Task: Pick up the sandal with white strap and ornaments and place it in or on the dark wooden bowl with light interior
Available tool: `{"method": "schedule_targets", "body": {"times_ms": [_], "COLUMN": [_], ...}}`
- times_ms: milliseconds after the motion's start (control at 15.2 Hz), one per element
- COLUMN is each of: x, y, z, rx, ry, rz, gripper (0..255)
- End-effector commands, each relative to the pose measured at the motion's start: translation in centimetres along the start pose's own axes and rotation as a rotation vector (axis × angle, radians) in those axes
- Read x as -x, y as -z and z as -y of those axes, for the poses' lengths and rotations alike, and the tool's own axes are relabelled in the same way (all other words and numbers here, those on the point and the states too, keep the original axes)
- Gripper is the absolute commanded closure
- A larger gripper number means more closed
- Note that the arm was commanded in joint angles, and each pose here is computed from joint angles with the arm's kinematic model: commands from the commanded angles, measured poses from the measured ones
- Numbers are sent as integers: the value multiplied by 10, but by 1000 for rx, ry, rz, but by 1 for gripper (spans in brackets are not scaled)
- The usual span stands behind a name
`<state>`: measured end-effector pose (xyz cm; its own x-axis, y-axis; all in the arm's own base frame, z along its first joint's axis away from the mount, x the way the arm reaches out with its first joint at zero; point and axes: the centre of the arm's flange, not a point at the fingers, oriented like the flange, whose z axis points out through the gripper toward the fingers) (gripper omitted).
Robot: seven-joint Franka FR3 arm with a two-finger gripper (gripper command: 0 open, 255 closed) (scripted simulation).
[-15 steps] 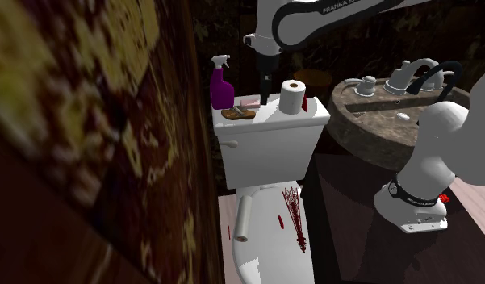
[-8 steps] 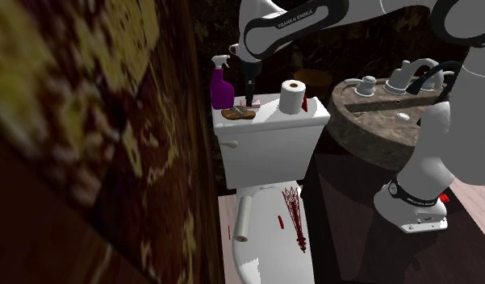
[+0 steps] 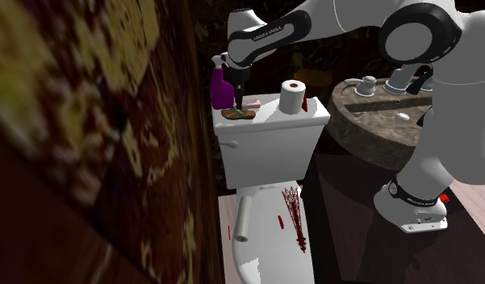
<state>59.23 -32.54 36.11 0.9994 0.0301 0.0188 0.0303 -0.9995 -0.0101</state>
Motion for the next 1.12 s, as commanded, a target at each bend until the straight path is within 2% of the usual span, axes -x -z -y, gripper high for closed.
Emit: {"method": "schedule_targets", "body": {"times_ms": [0,198,726,792,1056], "x": [1,1,1,1,1], "y": [-16,-35,-35,-35,-35], "z": [2,2,2,2,2], "rx": [-5,-5,-5,-5,-5], "ry": [1,1,1,1,1], "rz": [7,7,7,7,7], "gripper": [0,0,0,255,255]}}
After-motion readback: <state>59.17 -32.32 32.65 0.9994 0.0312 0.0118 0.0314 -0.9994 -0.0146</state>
